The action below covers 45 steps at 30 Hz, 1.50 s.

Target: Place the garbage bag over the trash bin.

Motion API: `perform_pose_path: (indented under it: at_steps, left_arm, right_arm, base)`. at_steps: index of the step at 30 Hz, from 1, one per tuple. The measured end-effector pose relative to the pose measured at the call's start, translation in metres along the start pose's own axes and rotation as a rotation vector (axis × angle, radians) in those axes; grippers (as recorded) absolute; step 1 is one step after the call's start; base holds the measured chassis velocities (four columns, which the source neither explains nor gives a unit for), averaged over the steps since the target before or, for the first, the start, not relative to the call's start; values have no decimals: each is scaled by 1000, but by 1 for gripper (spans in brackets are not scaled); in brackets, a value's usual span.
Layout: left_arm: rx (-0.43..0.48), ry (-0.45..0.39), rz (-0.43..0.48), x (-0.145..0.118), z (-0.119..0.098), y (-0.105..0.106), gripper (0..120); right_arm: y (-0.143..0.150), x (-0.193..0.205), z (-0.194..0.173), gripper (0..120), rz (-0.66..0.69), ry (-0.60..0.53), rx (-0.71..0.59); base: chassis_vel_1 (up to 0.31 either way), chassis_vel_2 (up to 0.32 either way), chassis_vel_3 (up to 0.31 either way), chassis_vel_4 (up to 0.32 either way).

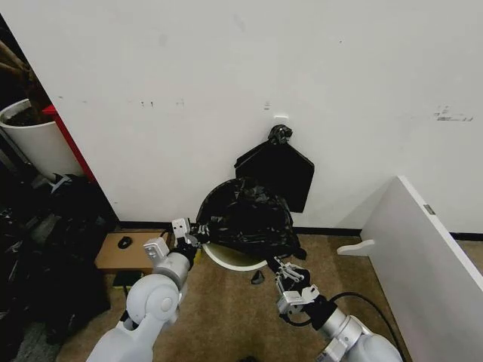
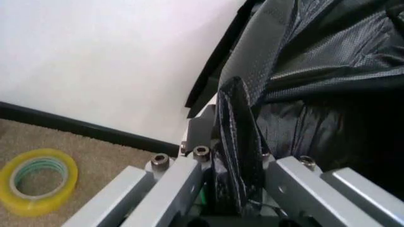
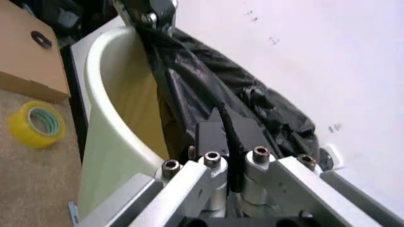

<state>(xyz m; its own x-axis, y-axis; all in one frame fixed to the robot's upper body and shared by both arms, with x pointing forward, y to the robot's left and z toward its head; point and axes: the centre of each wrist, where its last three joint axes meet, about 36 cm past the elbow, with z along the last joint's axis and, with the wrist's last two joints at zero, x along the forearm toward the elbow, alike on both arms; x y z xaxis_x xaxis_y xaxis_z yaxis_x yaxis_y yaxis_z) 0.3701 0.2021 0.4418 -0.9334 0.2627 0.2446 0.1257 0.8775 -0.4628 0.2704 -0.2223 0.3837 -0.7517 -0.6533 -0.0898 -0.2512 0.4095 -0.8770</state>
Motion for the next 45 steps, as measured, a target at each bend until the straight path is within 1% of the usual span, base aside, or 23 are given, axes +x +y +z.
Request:
perform_pose_path:
  at_steps: [2,3,4,5,7,9,11,12,14,16,19,21,22,25,26,28,29,31,33,36,37,42,45]
  left_arm:
    - [0,-1,-5,1,0,1,0]
    - [0,-2,-6,2,-1,2,0]
    - [0,-2,-6,2,-1,2,0]
    - [-1,-2,-8,3,-1,2,0]
    - [-2,-3,-10,3,-1,3,0]
    - [-1,-4,-11,5,-2,3,0]
    - [-1,-5,-11,6,-2,3,0]
    - [-1,-5,-11,6,-2,3,0]
    - [0,-7,-10,7,-2,2,0]
    - [0,-9,-7,8,-3,1,0]
    - [0,-13,-5,9,-4,0,0]
    - [0,-13,-4,10,-4,0,0]
    - [0,-14,-3,10,-5,-1,0]
    - [0,-16,1,12,-5,-2,0]
    - [1,-16,2,12,-5,-3,0]
    - [1,-16,3,12,-5,-3,0]
    - [1,-18,6,14,-6,-4,0]
    - [1,-20,9,15,-7,-5,0]
    - [1,-20,10,15,-7,-5,0]
    - [0,-21,11,16,-7,-5,0]
    - [0,-21,11,16,-7,-6,0]
    - [6,-22,6,16,-9,-5,0]
    - [30,-22,1,15,-11,-4,0]
  right_arm:
    - [-1,2,-4,0,-2,-9,19]
    - [-2,3,-5,3,-6,-10,30]
    - [-2,3,-5,3,-6,-10,30]
    - [-5,4,-6,8,-17,-11,50]
    - [-8,6,-8,15,-37,-8,66]
    - [-12,7,-12,25,-51,6,72]
    - [-14,7,-14,32,-61,14,78]
    - [-14,7,-14,32,-61,14,78]
    - [-17,7,-13,40,-68,17,90]
    - [-18,7,-11,51,-75,22,103]
    - [-18,7,-8,62,-76,29,106]
    - [-17,7,-7,62,-76,31,106]
    - [-17,7,-7,59,-76,32,105]
    - [-16,7,-7,44,-69,35,102]
    - [-16,7,-7,41,-67,35,101]
    - [-16,7,-7,39,-66,35,101]
    - [-16,7,-7,26,-58,37,101]
    - [-16,7,-7,16,-49,37,100]
    - [-16,7,-7,14,-47,37,100]
    - [-16,7,-7,1,-41,37,99]
    - [-16,7,-7,0,-37,35,98]
    - [-13,6,-7,0,-29,-15,81]
    - [-10,7,-1,0,-101,-112,35]
  base:
    - [0,0,0,0]
    - [0,0,0,0]
    - [0,0,0,0]
    - [0,0,0,0]
    - [0,0,0,0]
    - [0,0,0,0]
    - [0,0,0,0]
    - [0,0,0,0]
    - [0,0,0,0]
    - [0,0,0,0]
    - [0,0,0,0]
    - [0,0,0,0]
    - [0,0,0,0]
    - [0,0,0,0]
    - [0,0,0,0]
    - [0,0,0,0]
    - [0,0,0,0]
    - [0,0,0,0]
    - [0,0,0,0]
    - [0,0,0,0]
    - [0,0,0,0]
    - [0,0,0,0]
    - [0,0,0,0]
